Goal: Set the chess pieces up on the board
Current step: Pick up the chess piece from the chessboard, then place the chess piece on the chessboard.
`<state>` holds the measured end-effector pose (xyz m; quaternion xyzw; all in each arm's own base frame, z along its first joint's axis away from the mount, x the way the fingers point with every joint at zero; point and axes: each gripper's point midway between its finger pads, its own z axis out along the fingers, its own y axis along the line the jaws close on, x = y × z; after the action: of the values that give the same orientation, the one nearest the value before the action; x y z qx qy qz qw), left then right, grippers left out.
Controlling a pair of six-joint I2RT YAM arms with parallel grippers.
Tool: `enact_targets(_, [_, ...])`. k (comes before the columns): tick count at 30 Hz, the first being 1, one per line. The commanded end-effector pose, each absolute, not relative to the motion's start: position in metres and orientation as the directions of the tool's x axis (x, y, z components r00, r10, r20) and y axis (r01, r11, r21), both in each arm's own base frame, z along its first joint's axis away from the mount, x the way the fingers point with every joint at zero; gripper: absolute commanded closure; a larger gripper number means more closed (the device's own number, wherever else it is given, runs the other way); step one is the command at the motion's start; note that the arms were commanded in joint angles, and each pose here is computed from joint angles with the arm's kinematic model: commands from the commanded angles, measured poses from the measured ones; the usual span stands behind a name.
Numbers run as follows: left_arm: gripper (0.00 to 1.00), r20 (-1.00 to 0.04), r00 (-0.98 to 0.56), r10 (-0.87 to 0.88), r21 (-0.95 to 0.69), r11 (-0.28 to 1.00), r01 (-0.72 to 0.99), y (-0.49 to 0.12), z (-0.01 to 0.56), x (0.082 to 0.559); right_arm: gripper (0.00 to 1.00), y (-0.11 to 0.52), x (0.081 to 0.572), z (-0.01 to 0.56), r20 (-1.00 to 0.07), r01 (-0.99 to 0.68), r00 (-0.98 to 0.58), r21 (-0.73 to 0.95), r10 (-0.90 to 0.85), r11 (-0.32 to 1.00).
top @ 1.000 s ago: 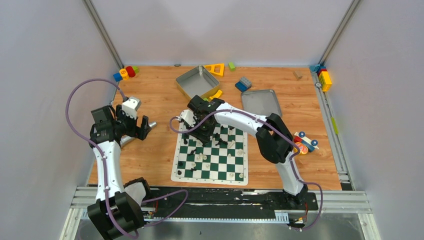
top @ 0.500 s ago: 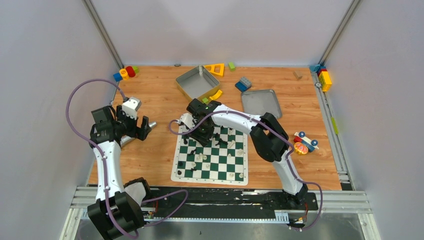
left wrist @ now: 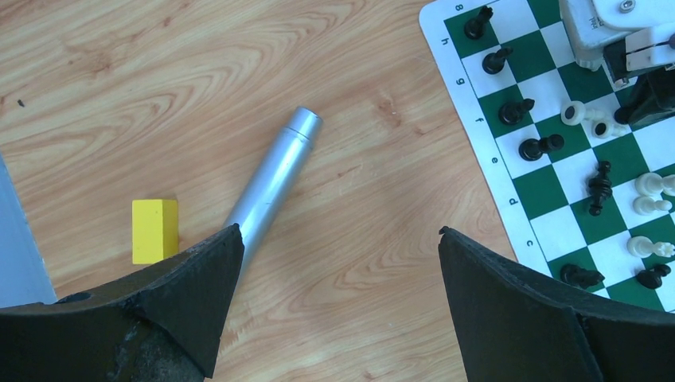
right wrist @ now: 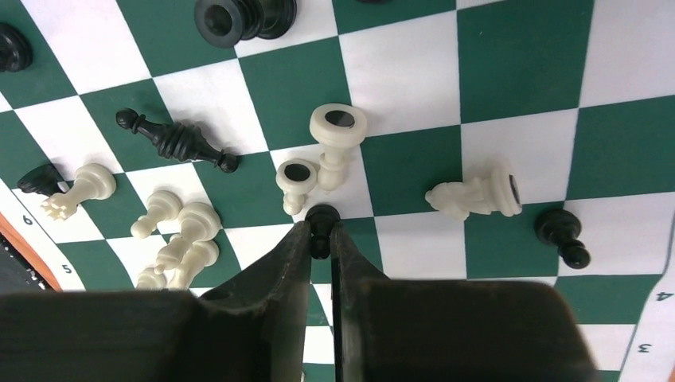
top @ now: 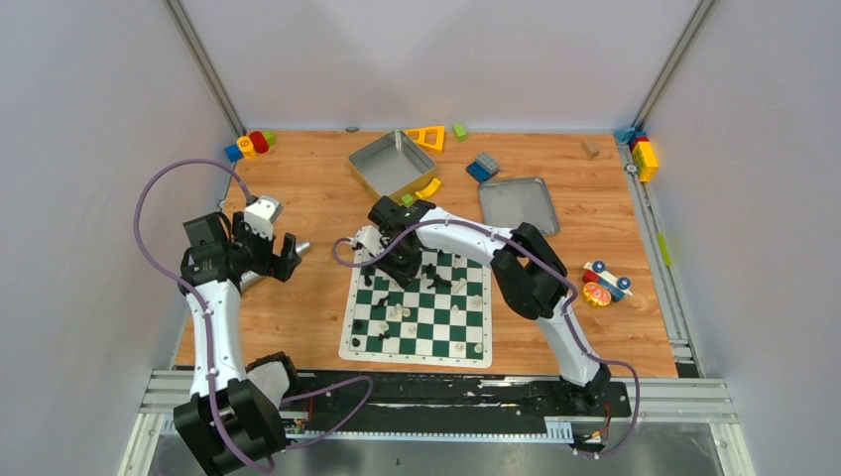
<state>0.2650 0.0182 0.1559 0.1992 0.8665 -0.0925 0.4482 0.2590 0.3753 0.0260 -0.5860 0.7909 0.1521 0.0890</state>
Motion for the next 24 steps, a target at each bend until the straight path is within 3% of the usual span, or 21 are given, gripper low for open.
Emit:
enact_targets(1, [0.0,-0.821,-0.499,0.279,0.044,0.901,0.432,0.021,0.159,0.266,0.89,0.391,0.267,0.046,-0.38,-0.961,-0.278,0.12,-0.883,0.25])
enact_targets(7, [0.0,-0.819,-0.498,0.284,0.048,0.9,0.434,0.021,0.159,0.265,0.96,0.395,0.279,0.069,-0.408,-0.966,-0.255,0.066,-0.876,0.251])
enact_targets(24, [0.0,-0.824,-0.493,0.279,0.047,0.901,0.431,0.02,0.16,0.264,0.97,0.429,0.336,0.061,-0.439,-0.967,-0.211,-0.034,-0.873,0.251])
